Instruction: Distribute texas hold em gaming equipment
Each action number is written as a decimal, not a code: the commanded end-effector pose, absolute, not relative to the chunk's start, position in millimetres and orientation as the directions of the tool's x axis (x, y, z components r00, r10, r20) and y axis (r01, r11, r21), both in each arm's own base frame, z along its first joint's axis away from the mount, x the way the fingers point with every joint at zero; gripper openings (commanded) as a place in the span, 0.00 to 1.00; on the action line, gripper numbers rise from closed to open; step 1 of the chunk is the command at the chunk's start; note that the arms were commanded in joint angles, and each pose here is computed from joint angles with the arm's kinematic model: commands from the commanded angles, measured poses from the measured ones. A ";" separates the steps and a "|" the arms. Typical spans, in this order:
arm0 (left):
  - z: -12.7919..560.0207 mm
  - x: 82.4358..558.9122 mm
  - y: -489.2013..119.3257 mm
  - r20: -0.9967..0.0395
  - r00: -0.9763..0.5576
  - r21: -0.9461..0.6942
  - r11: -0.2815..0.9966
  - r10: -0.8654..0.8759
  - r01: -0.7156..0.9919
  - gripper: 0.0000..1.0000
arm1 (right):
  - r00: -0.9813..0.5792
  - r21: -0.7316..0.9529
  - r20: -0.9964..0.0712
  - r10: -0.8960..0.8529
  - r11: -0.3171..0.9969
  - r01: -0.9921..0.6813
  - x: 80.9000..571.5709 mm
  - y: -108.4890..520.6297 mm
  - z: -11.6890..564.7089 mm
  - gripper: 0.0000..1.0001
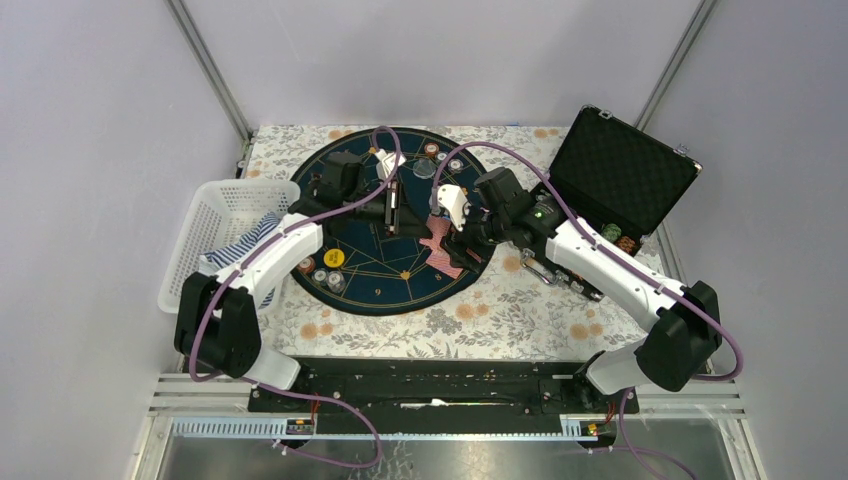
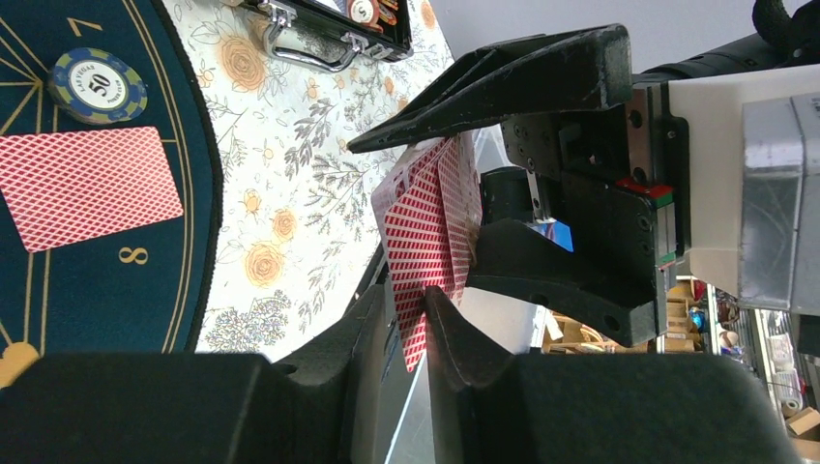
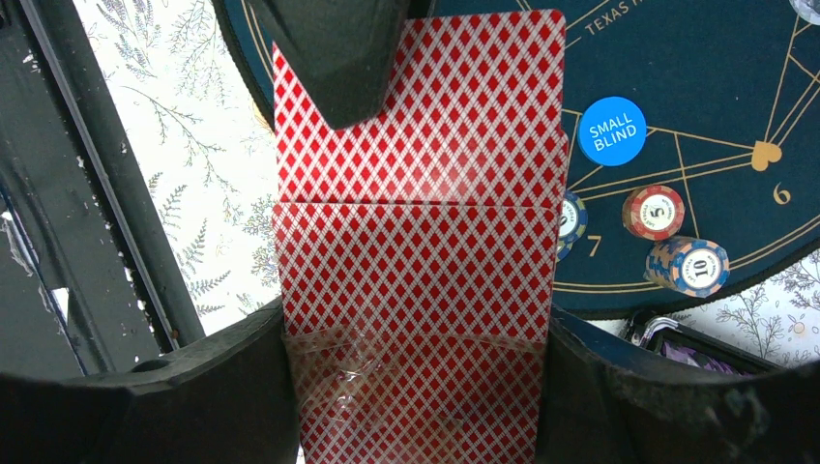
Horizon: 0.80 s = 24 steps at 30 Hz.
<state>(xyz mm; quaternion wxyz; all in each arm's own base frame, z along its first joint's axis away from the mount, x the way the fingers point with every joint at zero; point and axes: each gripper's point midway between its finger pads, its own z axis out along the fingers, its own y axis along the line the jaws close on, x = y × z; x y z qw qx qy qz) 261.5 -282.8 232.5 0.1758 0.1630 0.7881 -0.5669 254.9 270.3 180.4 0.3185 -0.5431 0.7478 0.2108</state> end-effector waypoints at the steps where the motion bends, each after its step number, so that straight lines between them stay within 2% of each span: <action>1: 243.7 266.3 -277.5 -0.536 -0.843 -0.800 0.296 0.042 0.523 0.24 | -0.128 -0.081 -0.786 -0.604 0.306 -0.948 256.0 281.6 218.3 0.04; 6: 246.4 269.2 -273.7 -0.552 -0.833 -0.789 0.299 0.037 0.537 0.21 | -0.132 -0.080 -0.780 -0.612 0.306 -0.948 255.6 280.3 214.8 0.04; 13: 253.9 273.2 -263.1 -0.585 -0.811 -0.769 0.311 0.012 0.559 0.00 | -0.134 -0.087 -0.774 -0.619 0.313 -0.946 254.5 276.8 211.1 0.04; 19: 264.5 279.9 -245.5 -0.613 -0.790 -0.754 0.320 -0.026 0.574 0.00 | -0.145 -0.084 -0.766 -0.626 0.321 -0.943 254.0 274.1 206.2 0.04; 24: 270.8 295.9 -205.5 -0.694 -0.720 -0.669 0.386 -0.016 0.636 0.00 | -0.151 -0.079 -0.764 -0.627 0.323 -0.943 251.3 271.8 204.2 0.03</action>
